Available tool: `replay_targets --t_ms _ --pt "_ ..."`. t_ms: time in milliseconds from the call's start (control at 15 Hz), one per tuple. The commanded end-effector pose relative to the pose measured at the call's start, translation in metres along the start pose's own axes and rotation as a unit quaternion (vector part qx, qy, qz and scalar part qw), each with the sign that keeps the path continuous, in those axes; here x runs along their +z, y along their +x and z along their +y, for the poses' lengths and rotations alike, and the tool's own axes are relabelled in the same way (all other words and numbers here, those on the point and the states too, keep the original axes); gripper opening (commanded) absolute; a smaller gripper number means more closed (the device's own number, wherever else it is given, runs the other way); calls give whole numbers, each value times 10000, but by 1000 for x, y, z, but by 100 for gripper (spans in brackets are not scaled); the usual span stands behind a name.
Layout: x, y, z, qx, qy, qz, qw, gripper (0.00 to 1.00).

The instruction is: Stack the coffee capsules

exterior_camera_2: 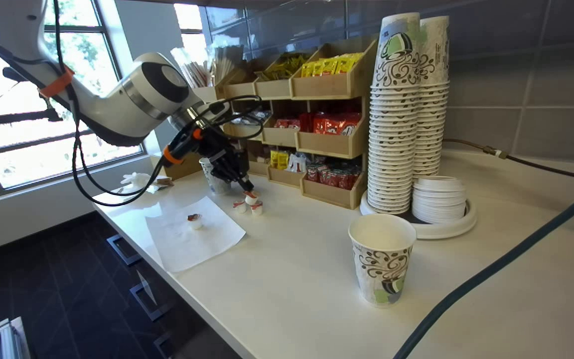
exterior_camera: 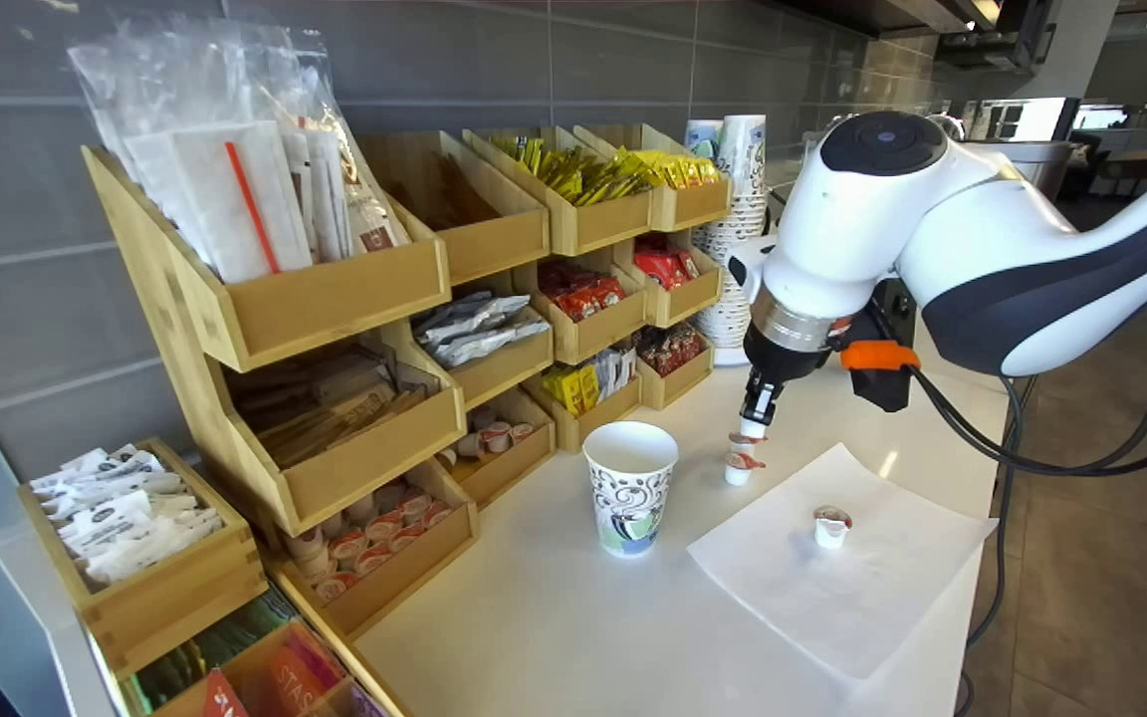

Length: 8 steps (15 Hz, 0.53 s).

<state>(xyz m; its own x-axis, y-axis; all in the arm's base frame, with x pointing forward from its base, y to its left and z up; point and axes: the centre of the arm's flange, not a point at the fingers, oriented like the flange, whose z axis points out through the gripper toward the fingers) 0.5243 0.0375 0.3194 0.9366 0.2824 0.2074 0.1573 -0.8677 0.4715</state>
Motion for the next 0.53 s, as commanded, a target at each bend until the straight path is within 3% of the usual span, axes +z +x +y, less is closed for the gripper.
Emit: replay_targets --t_ms 0,467 --pt "4 7 -11 -4 -221 68 9997 0" --pt "10 9 -18 -89 -508 102 9986 0"
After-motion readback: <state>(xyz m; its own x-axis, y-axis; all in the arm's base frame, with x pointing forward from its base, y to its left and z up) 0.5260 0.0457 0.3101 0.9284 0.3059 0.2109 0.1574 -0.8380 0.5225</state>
